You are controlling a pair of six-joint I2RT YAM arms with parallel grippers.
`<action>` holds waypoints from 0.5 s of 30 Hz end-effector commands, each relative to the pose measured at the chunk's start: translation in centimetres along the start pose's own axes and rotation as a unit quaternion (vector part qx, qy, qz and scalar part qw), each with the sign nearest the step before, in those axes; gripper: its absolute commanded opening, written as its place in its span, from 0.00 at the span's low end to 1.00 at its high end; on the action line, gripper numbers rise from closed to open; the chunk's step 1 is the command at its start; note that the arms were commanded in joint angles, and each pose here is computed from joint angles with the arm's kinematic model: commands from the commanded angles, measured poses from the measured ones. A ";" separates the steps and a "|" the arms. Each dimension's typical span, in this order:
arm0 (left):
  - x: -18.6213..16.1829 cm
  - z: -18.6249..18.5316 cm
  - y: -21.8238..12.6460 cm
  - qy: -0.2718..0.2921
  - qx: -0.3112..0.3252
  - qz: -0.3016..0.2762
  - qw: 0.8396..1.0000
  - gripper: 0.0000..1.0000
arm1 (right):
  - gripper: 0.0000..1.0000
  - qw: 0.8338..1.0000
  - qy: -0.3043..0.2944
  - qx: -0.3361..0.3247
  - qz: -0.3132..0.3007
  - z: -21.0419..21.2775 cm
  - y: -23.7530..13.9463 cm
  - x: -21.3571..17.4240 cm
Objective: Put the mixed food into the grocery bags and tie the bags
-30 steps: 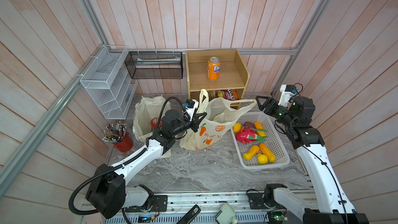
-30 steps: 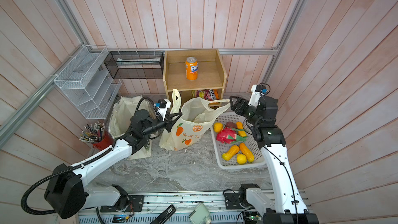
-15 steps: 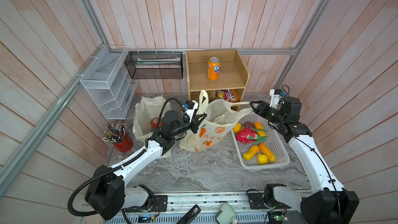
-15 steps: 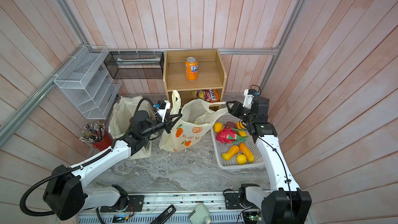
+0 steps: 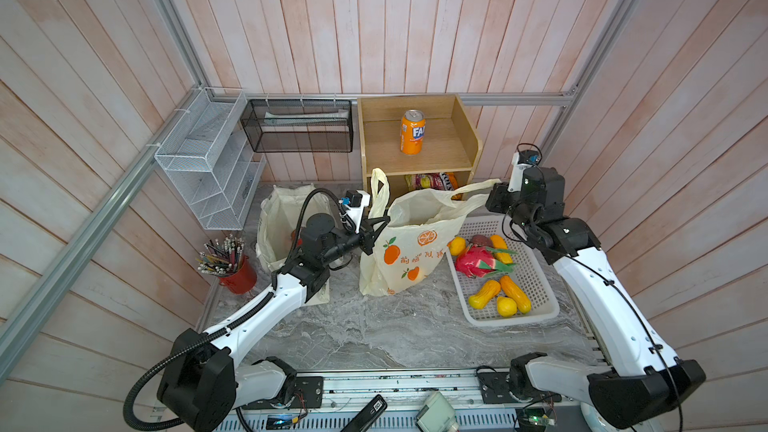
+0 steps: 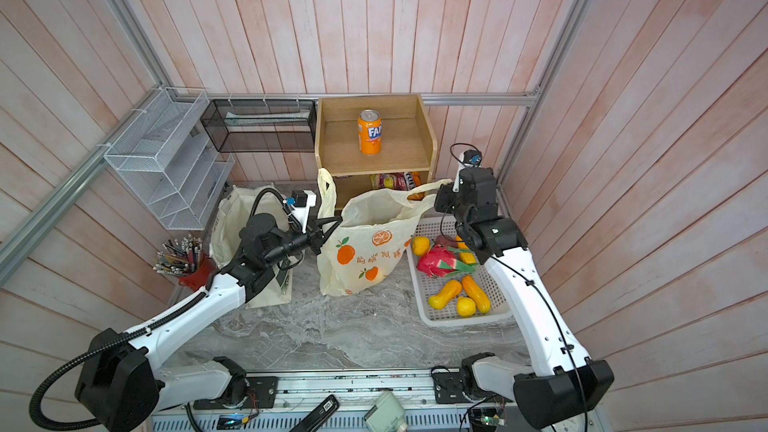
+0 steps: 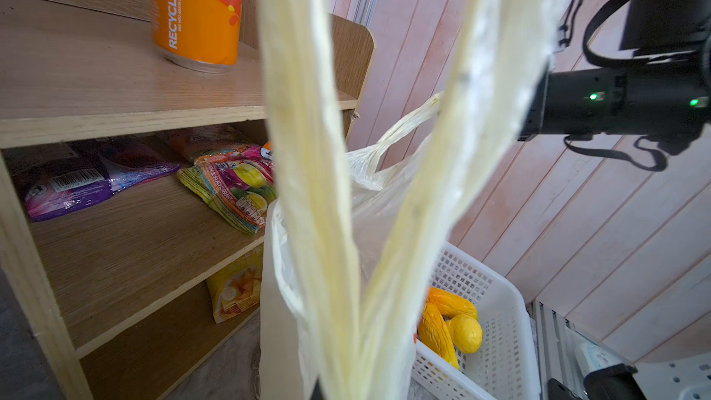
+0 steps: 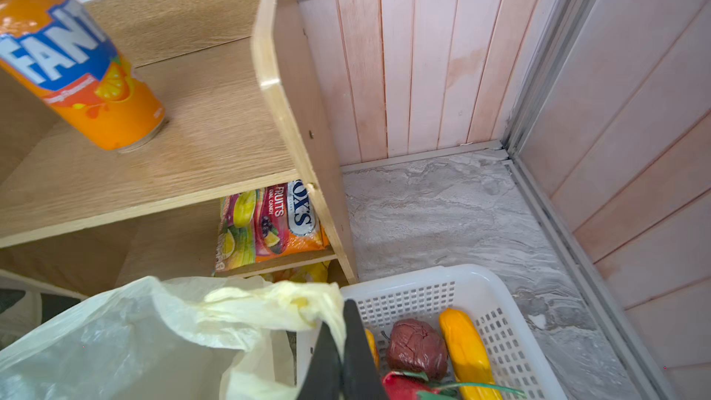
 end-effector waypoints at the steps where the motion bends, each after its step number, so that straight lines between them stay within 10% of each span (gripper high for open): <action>1: 0.6 0.5 0.1 -0.017 0.022 -0.008 1.000 0.00 | 0.00 0.999 -0.024 -0.047 -0.010 0.7 -2.2 -0.4; 15: 0.6 0.0 2.9 -0.017 -0.081 0.006 0.997 0.00 | 0.00 0.986 -0.021 0.163 0.027 14.9 -6.0 -3.2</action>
Point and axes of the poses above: each gripper's point midway between its finger pads, its own y axis out along the fingers, its own z axis along the line the jaws close on, x = y × z, the point moved 8 cm from there along -y, back along the fingers, and after that the axes turned 9 degrees about y, right-handed, at the moved point
